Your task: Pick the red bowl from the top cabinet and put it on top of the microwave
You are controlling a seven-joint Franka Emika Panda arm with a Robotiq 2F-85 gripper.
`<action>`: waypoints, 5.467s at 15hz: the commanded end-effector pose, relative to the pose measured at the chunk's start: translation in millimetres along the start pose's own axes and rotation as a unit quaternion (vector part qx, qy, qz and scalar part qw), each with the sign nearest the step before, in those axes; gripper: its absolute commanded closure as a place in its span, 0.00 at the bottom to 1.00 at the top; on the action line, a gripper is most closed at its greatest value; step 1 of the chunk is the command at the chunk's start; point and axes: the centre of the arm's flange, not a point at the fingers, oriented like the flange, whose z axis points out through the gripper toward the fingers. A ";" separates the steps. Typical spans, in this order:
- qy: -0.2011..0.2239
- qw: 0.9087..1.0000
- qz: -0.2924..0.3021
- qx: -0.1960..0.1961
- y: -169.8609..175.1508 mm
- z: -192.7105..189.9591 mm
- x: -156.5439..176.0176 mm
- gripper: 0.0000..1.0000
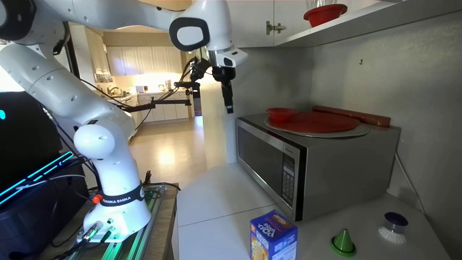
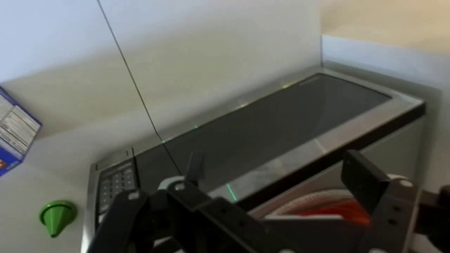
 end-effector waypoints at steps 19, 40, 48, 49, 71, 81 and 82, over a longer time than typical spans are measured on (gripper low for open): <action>0.172 0.909 0.213 0.314 -102.8 -243.5 153.2 0.00; 0.166 0.898 0.257 0.316 -126.5 -220.9 182.2 0.00; 0.200 0.854 0.338 0.341 -143.8 -230.7 232.3 0.00; 0.205 0.850 0.348 0.338 -139.3 -229.7 238.3 0.00; 0.233 0.840 0.378 0.311 -138.5 -216.9 276.5 0.40; 0.238 0.838 0.377 0.315 -139.0 -221.7 278.1 0.82; 0.238 0.838 0.376 0.315 -139.3 -222.0 278.6 0.89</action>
